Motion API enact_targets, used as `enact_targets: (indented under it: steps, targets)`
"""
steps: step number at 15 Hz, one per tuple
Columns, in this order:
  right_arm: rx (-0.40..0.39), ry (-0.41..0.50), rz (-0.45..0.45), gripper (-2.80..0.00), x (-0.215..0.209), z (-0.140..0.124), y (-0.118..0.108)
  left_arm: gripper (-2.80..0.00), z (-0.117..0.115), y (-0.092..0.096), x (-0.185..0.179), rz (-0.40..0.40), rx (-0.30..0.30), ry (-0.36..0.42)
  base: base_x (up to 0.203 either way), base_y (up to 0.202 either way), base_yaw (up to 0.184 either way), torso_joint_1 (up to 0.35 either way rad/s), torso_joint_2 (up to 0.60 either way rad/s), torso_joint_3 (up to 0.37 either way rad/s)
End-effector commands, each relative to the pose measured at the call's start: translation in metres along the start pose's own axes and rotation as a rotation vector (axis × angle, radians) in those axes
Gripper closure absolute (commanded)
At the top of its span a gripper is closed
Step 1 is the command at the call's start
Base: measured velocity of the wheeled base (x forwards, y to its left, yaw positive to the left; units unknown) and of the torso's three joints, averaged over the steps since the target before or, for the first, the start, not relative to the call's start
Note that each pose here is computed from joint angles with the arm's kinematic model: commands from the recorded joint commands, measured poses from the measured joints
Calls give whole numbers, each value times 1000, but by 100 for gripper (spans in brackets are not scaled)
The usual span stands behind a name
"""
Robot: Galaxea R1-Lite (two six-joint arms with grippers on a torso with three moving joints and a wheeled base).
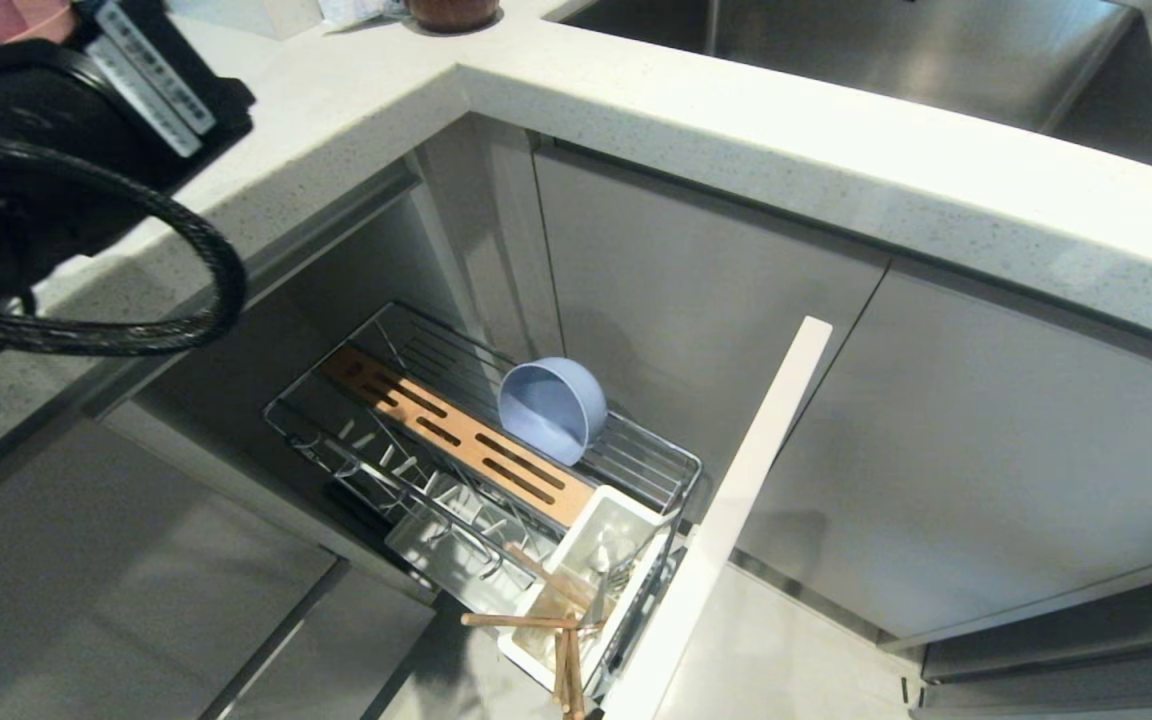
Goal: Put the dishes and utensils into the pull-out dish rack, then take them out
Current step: Pick up the plate and place it in the cupboard
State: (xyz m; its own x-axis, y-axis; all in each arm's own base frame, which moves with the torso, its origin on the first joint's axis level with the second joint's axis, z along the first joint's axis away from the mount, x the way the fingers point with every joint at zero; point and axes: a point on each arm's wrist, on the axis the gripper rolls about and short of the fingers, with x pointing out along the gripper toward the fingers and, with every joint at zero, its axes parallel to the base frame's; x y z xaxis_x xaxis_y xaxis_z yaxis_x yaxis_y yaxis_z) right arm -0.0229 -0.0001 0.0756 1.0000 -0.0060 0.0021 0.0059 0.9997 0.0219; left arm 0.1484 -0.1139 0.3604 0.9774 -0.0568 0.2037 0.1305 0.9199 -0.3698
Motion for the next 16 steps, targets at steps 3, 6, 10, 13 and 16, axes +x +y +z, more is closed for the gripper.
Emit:
enact_targets:
  steps: [3, 6, 10, 13, 16]
  targets:
    - [0, -2, 0, 0, 0, 0, 0, 0, 61, 51, -31, 246, 116, -81, 0, 0, 0, 0, 0, 0]
    - [0, -1, 0, 0, 0, 0, 0, 0, 81, 73, -58, 321, 201, -20, 0, 0, 0, 0, 0, 0]
    - [0, -2, 0, 0, 0, 0, 0, 0, 97, 83, -83, 362, 236, -7, 0, 0, 0, 0, 0, 0]
    - [1, -1, 0, 0, 0, 0, 0, -280, 93, 85, -84, 371, 258, 127, 0, 0, 0, 0, 0, 0]
    - [0, -2, 0, 0, 0, 0, 0, -280, 89, 87, -71, 345, 257, 188, 0, 0, 0, 0, 0, 0]
